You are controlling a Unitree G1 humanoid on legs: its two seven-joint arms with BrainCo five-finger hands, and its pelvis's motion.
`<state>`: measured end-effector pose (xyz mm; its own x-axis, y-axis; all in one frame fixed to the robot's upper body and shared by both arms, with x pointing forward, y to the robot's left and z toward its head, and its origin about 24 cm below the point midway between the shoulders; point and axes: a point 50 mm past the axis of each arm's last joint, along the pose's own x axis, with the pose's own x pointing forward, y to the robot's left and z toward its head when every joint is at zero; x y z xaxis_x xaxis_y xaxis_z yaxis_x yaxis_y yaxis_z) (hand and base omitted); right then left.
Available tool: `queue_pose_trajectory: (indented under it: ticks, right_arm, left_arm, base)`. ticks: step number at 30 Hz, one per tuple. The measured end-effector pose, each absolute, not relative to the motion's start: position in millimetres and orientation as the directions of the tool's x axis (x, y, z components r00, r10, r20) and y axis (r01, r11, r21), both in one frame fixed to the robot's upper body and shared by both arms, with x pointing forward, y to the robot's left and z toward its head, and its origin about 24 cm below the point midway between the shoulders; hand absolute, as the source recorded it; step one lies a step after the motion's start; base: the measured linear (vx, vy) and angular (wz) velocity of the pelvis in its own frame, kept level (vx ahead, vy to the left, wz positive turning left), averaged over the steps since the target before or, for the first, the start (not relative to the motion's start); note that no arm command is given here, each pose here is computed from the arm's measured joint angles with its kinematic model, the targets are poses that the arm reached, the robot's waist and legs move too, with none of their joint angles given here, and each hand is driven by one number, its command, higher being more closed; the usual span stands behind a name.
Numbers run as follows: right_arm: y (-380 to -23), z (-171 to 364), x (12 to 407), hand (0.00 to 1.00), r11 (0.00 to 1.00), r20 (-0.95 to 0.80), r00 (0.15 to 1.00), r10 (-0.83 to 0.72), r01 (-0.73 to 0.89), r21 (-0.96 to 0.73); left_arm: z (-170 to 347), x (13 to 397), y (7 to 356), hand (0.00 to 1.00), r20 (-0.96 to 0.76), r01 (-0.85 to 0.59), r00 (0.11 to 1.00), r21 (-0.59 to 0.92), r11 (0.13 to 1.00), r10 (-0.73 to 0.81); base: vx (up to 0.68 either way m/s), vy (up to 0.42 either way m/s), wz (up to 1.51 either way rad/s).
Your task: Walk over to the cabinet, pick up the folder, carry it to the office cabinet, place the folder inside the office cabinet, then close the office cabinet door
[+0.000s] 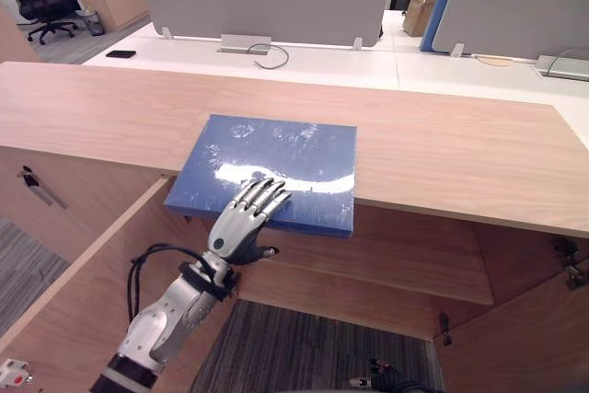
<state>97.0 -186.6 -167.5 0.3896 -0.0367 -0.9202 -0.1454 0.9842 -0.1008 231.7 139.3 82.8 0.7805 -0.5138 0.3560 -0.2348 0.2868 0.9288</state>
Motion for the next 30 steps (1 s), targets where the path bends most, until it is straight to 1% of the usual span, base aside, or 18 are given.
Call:
queue_pose_trajectory:
  ticks: [5, 8, 13, 14, 24, 30]
  right_arm:
    - [-186.4, -166.8, 99.1, 0.00, 0.984, -0.916, 0.399, -0.037, -0.145, -0.102]
    - [-186.3, -166.5, 99.2, 0.00, 0.984, -0.913, 0.405, -0.036, -0.144, -0.103]
    - [-186.3, -166.3, 100.0, 0.00, 0.984, -0.913, 0.407, -0.036, -0.144, -0.103]
    - [-186.3, -166.2, 100.3, 0.00, 0.984, -0.912, 0.408, -0.036, -0.144, -0.103]
    - [-186.1, -165.9, 101.7, 0.00, 0.984, -0.911, 0.411, -0.036, -0.145, -0.104]
    - [-186.1, -165.7, 102.2, 0.00, 0.984, -0.910, 0.413, -0.036, -0.145, -0.105]
  left_arm:
    - [81.9, 235.4, 140.7, 0.00, 0.352, -0.244, 0.787, 0.932, 0.268, -0.507]
    - [82.9, 236.8, 136.2, 0.00, 0.354, -0.249, 0.771, 0.932, 0.262, -0.530]
    - [82.7, 241.2, 135.1, 0.00, 0.355, -0.256, 0.767, 0.933, 0.252, -0.534]
    - [83.5, 243.6, 134.1, 0.00, 0.355, -0.265, 0.762, 0.934, 0.240, -0.542]
    - [88.9, 249.9, 132.2, 0.00, 0.373, -0.293, 0.750, 0.928, 0.231, -0.545]
    - [84.6, 253.9, 135.1, 0.00, 0.362, -0.298, 0.765, 0.932, 0.205, -0.533]
  base:
    - [-0.03, 0.008, -0.05]
    - [0.00, 0.000, 0.00]
    - [0.02, 0.005, -0.06]
    - [0.03, 0.008, -0.08]
    - [0.01, 0.003, -0.02]
    - [0.00, 0.000, 0.00]
